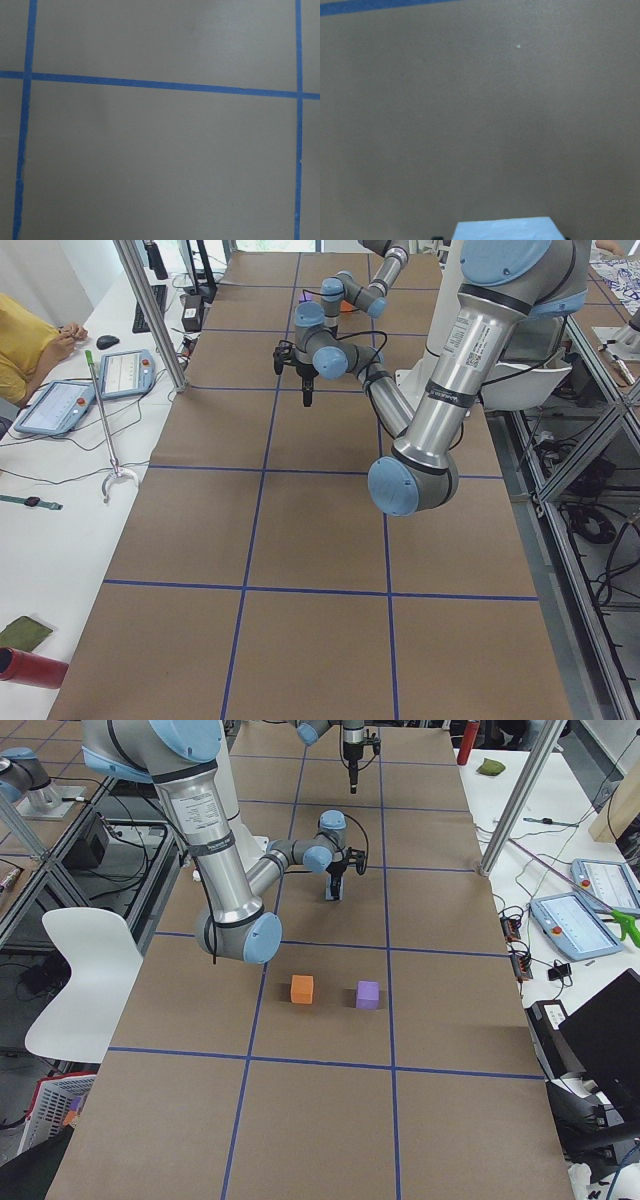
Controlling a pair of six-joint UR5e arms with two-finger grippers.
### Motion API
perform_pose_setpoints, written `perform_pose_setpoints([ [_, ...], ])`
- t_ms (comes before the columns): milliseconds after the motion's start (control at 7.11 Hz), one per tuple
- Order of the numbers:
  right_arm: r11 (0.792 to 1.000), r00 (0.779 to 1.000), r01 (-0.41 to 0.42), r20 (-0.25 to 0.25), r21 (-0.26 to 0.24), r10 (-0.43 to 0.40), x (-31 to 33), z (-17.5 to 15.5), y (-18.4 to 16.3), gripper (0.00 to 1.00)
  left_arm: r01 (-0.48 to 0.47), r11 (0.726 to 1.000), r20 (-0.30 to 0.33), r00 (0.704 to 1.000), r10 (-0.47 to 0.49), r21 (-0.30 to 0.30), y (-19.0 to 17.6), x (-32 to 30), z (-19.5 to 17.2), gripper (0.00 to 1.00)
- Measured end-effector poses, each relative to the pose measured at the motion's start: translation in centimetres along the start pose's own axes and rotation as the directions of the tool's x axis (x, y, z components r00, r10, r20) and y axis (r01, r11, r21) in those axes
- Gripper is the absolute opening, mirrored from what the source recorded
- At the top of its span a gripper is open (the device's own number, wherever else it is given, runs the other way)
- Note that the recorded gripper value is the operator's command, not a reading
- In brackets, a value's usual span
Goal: Place blue block between orange and purple blocks
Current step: 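Carry the light blue cube with the right gripper between the purple and orange cubes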
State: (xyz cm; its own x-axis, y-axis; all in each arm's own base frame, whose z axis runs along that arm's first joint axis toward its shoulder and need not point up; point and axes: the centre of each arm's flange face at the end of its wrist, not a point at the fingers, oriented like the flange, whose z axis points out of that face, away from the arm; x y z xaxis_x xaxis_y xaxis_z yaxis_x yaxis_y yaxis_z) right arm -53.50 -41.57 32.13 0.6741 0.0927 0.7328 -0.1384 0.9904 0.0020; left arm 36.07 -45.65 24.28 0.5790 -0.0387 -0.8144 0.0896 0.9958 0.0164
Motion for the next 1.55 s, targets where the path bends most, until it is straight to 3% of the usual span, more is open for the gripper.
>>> perform_pose_setpoints([
  [281, 0.997, 0.998, -0.045, 0.048, -0.055, 0.047, 1.9, -3.1, -3.1, 0.00, 0.002, 1.000, -0.004, 1.000, -0.002, 0.001, 0.1, 0.1, -0.2, 1.00],
  [563, 0.988, 0.985, -0.110, 0.121, -0.108, 0.123, 10.0, -10.4, -8.2, 0.00, 0.003, 1.000, -0.006, 1.000, -0.003, 0.002, 0.1, 0.2, -0.3, 1.00],
  [704, 0.989, 0.987, -0.104, 0.111, -0.103, 0.115, 15.4, -11.8, -9.0, 0.00, 0.004, 1.000, -0.006, 1.000, -0.004, 0.002, 0.1, 0.2, -0.3, 1.00],
  [1126, 0.996, 1.000, -0.006, -0.010, -0.094, 0.005, 32.8, -10.7, -8.4, 0.00, 0.005, 1.000, -0.007, 1.000, -0.005, 0.000, 0.2, 0.4, -0.2, 1.00],
  [1267, 0.995, 0.999, -0.009, -0.042, -0.104, 0.004, 36.3, -10.0, -7.9, 0.00, 0.004, 1.000, -0.009, 1.000, -0.004, 0.001, 0.3, 0.6, -0.2, 1.00],
  [1548, 0.994, 0.999, -0.007, -0.051, -0.105, 0.001, 40.3, -7.5, -7.4, 0.00, 0.004, 1.000, -0.010, 1.000, -0.004, 0.003, 0.3, 0.7, -0.3, 1.00],
])
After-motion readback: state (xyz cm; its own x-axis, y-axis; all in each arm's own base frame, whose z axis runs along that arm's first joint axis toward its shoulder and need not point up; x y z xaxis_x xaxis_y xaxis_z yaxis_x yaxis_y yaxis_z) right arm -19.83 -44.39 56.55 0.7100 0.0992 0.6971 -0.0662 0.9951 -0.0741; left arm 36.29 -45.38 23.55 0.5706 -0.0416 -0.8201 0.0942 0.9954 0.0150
